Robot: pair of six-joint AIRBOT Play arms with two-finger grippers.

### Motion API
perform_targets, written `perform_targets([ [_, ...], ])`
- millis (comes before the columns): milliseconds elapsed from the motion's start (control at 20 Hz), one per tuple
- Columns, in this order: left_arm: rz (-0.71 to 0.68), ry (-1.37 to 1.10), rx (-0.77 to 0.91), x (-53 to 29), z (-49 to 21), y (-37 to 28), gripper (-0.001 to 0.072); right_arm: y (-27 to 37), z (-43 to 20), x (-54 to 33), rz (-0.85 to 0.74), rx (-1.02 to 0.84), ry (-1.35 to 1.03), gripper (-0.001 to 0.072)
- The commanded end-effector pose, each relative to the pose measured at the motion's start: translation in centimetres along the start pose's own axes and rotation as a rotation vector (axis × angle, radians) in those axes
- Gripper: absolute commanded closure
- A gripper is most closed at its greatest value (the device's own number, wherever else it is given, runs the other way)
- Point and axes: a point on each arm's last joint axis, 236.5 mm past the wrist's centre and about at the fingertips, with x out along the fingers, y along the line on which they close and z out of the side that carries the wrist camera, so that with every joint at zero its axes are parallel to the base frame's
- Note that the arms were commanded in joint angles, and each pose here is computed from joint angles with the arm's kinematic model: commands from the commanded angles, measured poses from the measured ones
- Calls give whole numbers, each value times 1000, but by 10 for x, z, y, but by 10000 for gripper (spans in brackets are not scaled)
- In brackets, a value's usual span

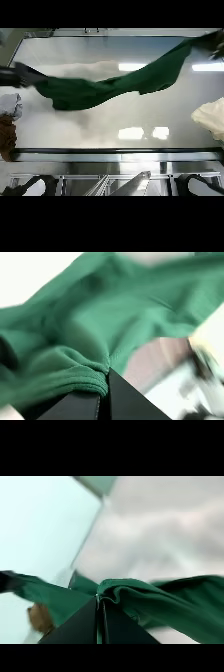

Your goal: Fold the shirts.

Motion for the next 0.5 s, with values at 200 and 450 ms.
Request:
perform_targets([
  [200, 348, -568, 639, -176, 67, -203, 686, 227, 41, -121, -318, -714, -571, 688],
  [450, 69, -237, 364, -88, 65, -126, 686, 133, 50, -96, -288, -514, -400, 687],
])
